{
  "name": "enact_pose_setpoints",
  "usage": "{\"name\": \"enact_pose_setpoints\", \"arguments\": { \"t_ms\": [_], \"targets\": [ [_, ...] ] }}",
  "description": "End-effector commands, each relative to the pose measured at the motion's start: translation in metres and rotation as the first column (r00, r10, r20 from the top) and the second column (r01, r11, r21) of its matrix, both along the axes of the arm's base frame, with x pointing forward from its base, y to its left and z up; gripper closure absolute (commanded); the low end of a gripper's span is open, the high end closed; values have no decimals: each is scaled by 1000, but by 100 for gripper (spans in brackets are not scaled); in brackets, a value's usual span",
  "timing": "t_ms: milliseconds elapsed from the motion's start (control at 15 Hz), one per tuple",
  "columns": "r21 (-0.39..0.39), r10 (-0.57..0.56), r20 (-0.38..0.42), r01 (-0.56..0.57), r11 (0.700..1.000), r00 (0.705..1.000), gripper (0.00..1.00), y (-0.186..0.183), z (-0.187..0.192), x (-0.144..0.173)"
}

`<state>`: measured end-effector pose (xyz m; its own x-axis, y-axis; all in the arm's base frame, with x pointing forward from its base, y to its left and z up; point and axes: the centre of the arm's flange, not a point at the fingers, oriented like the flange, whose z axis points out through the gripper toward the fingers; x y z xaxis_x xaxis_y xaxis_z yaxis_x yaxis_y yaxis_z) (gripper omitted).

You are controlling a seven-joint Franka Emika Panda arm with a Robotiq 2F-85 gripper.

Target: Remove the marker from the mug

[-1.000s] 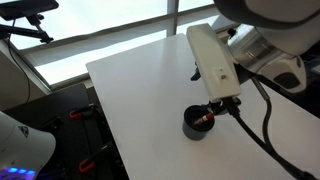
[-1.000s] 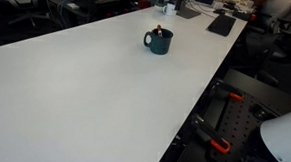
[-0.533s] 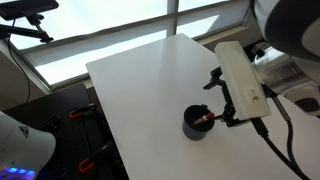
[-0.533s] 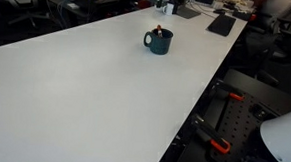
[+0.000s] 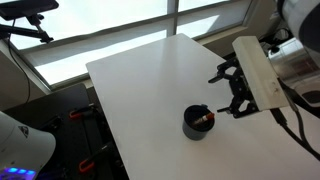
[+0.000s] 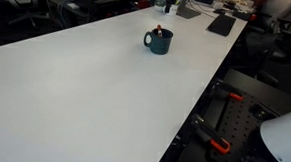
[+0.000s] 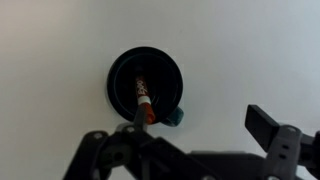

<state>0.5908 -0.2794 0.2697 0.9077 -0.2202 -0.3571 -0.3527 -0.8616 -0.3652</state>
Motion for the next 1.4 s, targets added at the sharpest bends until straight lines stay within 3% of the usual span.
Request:
{"name": "enact_pose_setpoints", "arguments": {
  "t_ms": [0, 333, 400, 867, 1333],
  "targets": [
    [47, -8, -46, 10, 999, 999, 0, -6, -3, 28],
    [128, 45, -103, -31, 991, 994, 0, -4, 0, 32],
    [78, 40, -84, -33, 996, 996, 0, 1, -12, 17],
    [111, 49, -101, -37, 993, 994, 0, 3, -8, 20],
    [138, 25, -170, -2, 990, 985, 0, -1, -47, 34]
  ]
}}
